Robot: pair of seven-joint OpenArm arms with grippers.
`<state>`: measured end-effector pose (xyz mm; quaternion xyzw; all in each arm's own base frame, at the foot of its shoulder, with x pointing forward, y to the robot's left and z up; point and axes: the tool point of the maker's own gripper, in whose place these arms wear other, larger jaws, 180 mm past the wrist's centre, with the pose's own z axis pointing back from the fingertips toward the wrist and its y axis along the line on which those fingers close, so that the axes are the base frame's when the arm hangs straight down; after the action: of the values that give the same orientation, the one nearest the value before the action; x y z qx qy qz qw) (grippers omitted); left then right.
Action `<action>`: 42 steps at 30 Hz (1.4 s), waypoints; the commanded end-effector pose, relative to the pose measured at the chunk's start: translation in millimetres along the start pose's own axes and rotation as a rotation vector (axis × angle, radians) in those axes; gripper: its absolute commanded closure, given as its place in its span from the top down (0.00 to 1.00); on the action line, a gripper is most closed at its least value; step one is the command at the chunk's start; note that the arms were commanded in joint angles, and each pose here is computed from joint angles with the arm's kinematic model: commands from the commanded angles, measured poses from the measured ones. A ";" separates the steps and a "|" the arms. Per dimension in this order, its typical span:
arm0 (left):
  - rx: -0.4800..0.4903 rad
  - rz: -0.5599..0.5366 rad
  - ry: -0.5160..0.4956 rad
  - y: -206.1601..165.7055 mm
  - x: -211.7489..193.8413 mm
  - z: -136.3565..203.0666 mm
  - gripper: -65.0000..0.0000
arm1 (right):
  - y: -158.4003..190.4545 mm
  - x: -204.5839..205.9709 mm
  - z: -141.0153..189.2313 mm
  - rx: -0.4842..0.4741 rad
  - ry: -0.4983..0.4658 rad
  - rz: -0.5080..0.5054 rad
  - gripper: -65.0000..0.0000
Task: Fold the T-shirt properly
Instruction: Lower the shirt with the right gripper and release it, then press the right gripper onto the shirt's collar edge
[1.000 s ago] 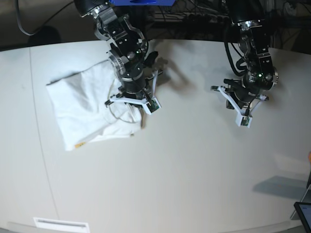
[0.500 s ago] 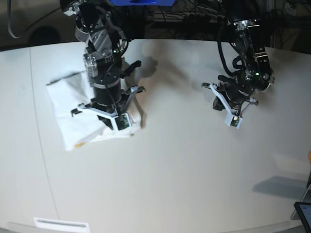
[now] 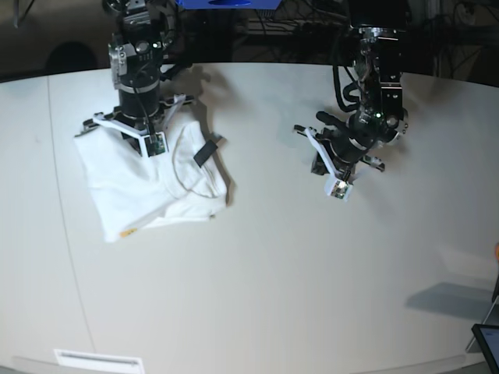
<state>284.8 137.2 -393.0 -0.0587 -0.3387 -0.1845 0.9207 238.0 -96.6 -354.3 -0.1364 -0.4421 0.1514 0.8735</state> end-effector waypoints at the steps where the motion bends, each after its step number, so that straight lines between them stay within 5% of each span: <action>1: 0.017 -0.018 -0.028 4.5 9.2 2.2 0.00 | -3.7 17.4 2.6 -0.015 -0.073 -0.006 0.00; 6: 0.081 -0.056 0.019 17.8 -2.1 2.2 0.00 | -5.6 15.8 12.5 -0.063 -0.113 0.102 0.00; 16: 0.138 0.021 0.015 47.2 -5.1 5.8 0.00 | 44.5 28.5 53.6 -0.040 -0.222 0.282 0.03; 23: 0.090 0.072 -0.011 41.8 -3.3 4.3 0.00 | 69.1 16.1 77.0 -0.009 -0.159 0.206 0.51; 26: 0.048 0.105 -0.058 35.9 11.0 2.9 0.00 | 86.5 15.7 83.8 0.040 -0.137 0.198 0.62; 28: 0.001 0.133 -0.109 29.3 27.0 2.4 0.03 | 99.4 14.2 89.0 0.077 -0.121 0.197 0.63; 34: -0.049 0.166 -0.180 24.7 52.3 3.8 0.36 | 140.6 2.8 102.8 0.243 -0.046 0.082 0.63; 40: -0.052 0.176 -0.185 26.1 57.2 0.0 0.37 | 142.3 1.5 103.1 0.270 -0.044 0.049 0.62; 42: -0.046 0.181 -0.176 27.5 51.7 1.0 0.33 | 132.5 12.5 97.4 0.243 -0.079 0.047 0.53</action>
<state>324.1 145.7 -369.6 -0.1279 -0.3891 -0.1011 0.9067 167.6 -42.7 -363.7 -0.1456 -0.4246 0.2094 0.8687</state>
